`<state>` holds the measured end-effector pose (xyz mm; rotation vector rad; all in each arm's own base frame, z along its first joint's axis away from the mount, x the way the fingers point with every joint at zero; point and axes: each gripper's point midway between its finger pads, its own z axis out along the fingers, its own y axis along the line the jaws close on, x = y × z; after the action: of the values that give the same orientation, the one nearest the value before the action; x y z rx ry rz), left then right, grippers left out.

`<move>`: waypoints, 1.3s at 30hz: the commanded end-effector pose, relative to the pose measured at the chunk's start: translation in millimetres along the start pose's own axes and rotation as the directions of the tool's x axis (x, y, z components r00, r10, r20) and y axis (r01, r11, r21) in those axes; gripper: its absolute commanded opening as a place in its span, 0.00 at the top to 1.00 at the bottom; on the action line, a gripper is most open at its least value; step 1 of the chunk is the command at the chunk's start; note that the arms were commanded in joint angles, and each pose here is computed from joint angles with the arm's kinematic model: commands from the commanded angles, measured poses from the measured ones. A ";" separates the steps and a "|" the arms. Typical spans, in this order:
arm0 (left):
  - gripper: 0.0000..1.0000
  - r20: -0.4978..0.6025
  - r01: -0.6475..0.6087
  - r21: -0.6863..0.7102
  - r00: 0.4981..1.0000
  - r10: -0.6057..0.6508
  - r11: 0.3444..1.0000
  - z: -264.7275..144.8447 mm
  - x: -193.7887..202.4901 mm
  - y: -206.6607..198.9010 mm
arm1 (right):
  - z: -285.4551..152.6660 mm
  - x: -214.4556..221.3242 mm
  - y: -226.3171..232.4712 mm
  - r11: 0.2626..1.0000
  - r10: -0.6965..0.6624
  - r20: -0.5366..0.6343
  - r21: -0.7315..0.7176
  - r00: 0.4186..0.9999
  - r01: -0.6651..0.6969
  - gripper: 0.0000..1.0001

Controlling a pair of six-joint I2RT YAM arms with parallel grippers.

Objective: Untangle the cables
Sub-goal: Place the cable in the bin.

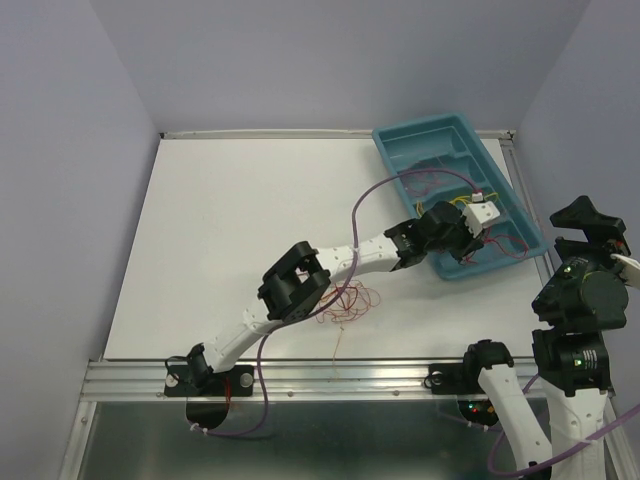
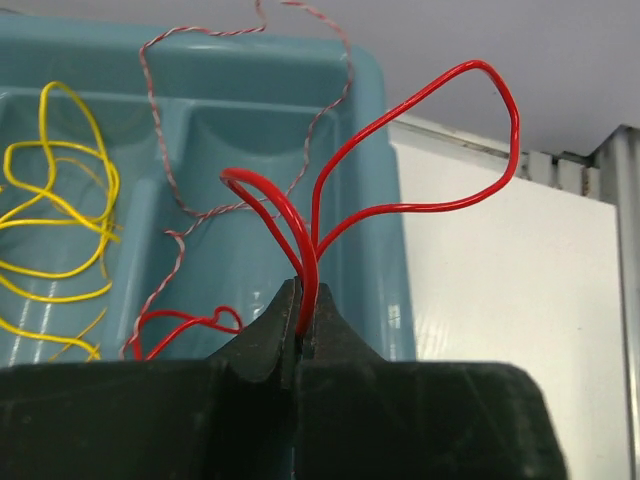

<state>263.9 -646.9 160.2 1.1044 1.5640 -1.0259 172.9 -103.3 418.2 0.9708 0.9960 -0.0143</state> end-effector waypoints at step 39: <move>0.26 -0.098 -0.234 -0.015 0.968 0.231 0.972 -41.6 -48.6 -13.1 | 7.4 10.3 36.7 0.993 -0.047 -0.082 -0.114 0.995 0.038 0.06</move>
<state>265.9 -620.4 108.4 1.3459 1.6555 -0.7410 210.6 -84.0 410.9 0.8789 1.1309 0.0191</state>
